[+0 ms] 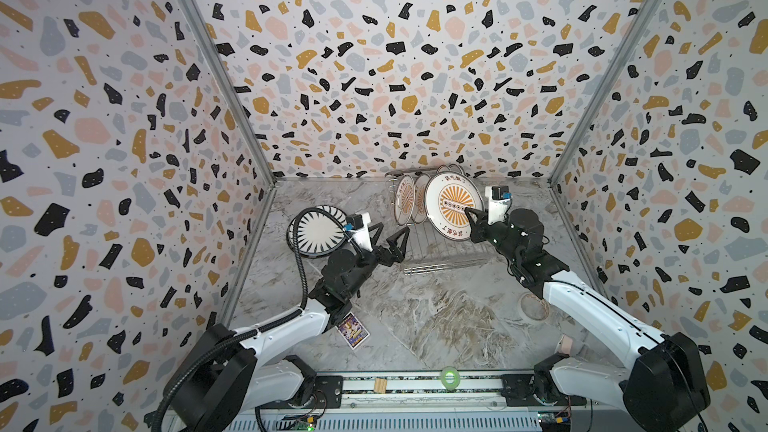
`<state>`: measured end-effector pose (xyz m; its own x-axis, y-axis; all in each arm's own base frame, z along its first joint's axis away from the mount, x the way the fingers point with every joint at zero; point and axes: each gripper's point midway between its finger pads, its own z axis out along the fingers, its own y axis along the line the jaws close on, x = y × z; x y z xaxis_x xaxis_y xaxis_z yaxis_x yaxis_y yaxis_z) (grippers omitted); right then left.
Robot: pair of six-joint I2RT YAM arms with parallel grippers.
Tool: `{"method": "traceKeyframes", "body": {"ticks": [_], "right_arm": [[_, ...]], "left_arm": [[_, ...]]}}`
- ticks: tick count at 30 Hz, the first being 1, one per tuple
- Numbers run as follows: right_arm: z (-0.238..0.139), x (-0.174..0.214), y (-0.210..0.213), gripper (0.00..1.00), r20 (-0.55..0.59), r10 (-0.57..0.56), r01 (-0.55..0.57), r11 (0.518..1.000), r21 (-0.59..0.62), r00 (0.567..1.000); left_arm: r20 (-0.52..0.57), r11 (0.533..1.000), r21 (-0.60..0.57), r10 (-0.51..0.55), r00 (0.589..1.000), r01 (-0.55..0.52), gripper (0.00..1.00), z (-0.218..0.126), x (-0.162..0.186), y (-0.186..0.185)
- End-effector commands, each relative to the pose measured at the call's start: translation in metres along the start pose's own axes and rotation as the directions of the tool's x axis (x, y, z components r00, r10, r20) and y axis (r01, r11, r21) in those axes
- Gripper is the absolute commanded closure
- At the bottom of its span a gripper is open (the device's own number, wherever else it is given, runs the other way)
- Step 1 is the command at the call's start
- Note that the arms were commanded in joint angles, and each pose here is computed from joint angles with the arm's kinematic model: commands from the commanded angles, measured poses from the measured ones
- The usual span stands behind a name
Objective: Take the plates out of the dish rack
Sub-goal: 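Close the right gripper on a sunburst plate rim and lift it out, then carry the sunburst plate toward the open left gripper with the right gripper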
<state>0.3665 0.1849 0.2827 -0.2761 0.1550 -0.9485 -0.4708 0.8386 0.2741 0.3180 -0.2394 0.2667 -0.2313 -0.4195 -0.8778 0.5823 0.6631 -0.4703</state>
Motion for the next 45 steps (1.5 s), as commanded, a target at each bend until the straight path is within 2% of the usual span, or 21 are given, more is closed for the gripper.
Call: {"method": "traceKeyframes", "body": {"ticks": [1,7,16,22,32,39,42,45], "right_arm": [[-0.023,-0.047,0.034,0.97,0.160,0.039,0.002,0.968,-0.252,0.986],[-0.034,-0.041,0.044,0.97,0.177,0.039,0.033,0.922,-0.386,0.983],[-0.061,-0.036,0.075,0.97,0.220,0.024,0.111,0.807,-0.581,0.975],[-0.065,-0.034,0.081,0.97,0.215,0.021,0.117,0.784,-0.610,0.976],[-0.063,-0.022,0.099,0.97,0.208,-0.021,0.153,0.750,-0.643,0.978],[-0.059,-0.018,0.103,0.97,0.199,-0.024,0.151,0.742,-0.653,0.980],[-0.058,-0.017,0.104,0.97,0.202,-0.025,0.154,0.742,-0.653,0.979],[-0.053,-0.015,0.107,0.97,0.196,-0.034,0.156,0.745,-0.648,0.980]], "left_arm": [[0.038,0.987,0.162,0.010,0.999,-0.016,0.00,0.004,-0.015,-0.033],[0.052,0.976,0.213,0.025,0.998,-0.035,0.00,0.000,-0.016,-0.042],[0.114,0.964,0.256,0.046,0.992,-0.074,0.00,-0.019,-0.027,-0.052],[0.159,0.944,0.313,0.052,0.986,-0.100,0.02,-0.031,-0.033,-0.064],[0.155,0.944,0.317,0.042,0.987,-0.090,0.07,-0.032,-0.031,-0.065],[0.144,0.935,0.345,0.041,0.989,-0.089,0.25,-0.034,-0.028,-0.071],[0.138,0.933,0.349,0.039,0.990,-0.086,0.39,-0.033,-0.027,-0.071],[0.111,0.923,0.379,0.032,0.993,-0.072,0.49,-0.029,-0.021,-0.076]]}}
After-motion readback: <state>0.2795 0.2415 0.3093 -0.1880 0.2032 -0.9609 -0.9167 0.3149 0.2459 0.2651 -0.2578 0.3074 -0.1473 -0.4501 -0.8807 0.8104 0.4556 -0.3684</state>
